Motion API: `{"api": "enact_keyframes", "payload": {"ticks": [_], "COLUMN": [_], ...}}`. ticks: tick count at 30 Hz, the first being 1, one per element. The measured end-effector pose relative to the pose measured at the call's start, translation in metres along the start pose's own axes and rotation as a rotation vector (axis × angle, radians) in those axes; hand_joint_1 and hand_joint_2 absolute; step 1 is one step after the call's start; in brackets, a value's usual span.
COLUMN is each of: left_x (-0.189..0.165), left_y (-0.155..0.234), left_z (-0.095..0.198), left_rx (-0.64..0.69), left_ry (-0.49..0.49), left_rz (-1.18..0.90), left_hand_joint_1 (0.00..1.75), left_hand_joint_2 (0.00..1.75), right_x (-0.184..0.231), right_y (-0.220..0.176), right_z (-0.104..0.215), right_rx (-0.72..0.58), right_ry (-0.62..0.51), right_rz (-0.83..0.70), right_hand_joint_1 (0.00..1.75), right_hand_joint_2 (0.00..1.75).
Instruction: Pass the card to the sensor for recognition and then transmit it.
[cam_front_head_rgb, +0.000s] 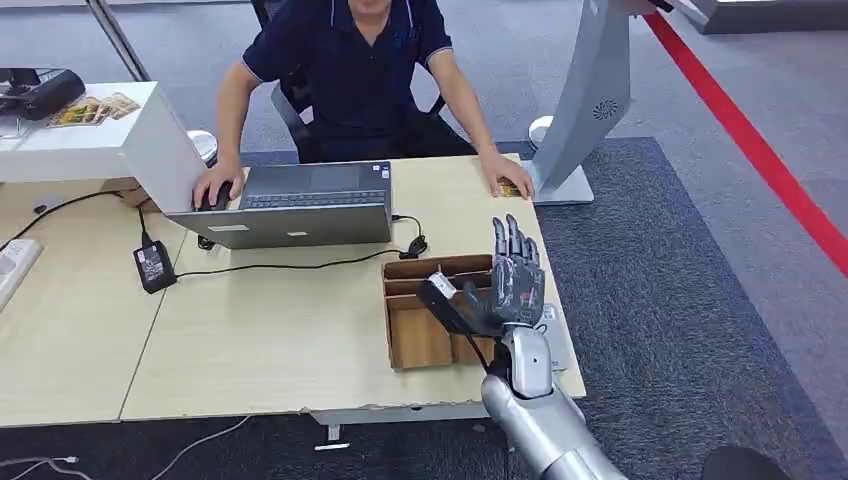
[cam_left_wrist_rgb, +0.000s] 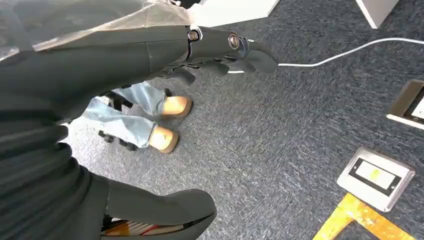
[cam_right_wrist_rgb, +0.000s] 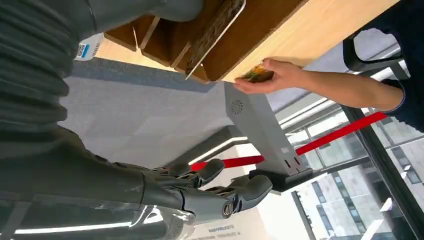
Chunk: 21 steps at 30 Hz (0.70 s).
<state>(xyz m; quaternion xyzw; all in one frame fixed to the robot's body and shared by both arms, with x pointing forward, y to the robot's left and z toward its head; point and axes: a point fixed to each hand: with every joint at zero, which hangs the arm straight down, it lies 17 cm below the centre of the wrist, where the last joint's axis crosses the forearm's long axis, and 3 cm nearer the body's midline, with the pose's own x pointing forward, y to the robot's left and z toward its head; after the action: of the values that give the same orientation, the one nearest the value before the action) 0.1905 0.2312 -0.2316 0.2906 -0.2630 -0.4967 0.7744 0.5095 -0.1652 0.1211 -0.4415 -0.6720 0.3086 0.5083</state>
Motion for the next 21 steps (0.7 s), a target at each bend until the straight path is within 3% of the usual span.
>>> {"api": "enact_keyframes", "payload": {"ticks": [3, 5, 7, 21], "left_x": [0.0000, 0.0000, 0.0000, 0.0006], "left_y": [0.0000, 0.0000, 0.0000, -0.0002], "left_z": [0.0000, 0.0000, 0.0000, 0.0002], "left_rx": [0.000, 0.000, 0.000, 0.000], "left_ry": [0.000, 0.000, 0.000, -0.003], "left_rz": [0.000, 0.000, 0.000, -0.004], "left_hand_joint_1": [0.00, 0.00, 0.00, 0.00], "left_hand_joint_2": [1.75, 1.75, 1.75, 1.75], "right_x": [-0.0001, -0.0002, -0.0005, -0.0036], "right_y": [0.0000, 0.0000, 0.0000, 0.0041], "right_z": [0.0000, 0.0000, 0.0000, 0.0019], "right_rx": [0.000, 0.000, 0.000, 0.012], "right_ry": [0.001, 0.001, 0.002, 0.008], "right_rz": [-0.001, -0.001, -0.002, 0.002], "right_hand_joint_1": [0.21, 0.33, 0.24, 0.24], "right_hand_joint_2": [1.75, 1.75, 1.75, 1.75]}}
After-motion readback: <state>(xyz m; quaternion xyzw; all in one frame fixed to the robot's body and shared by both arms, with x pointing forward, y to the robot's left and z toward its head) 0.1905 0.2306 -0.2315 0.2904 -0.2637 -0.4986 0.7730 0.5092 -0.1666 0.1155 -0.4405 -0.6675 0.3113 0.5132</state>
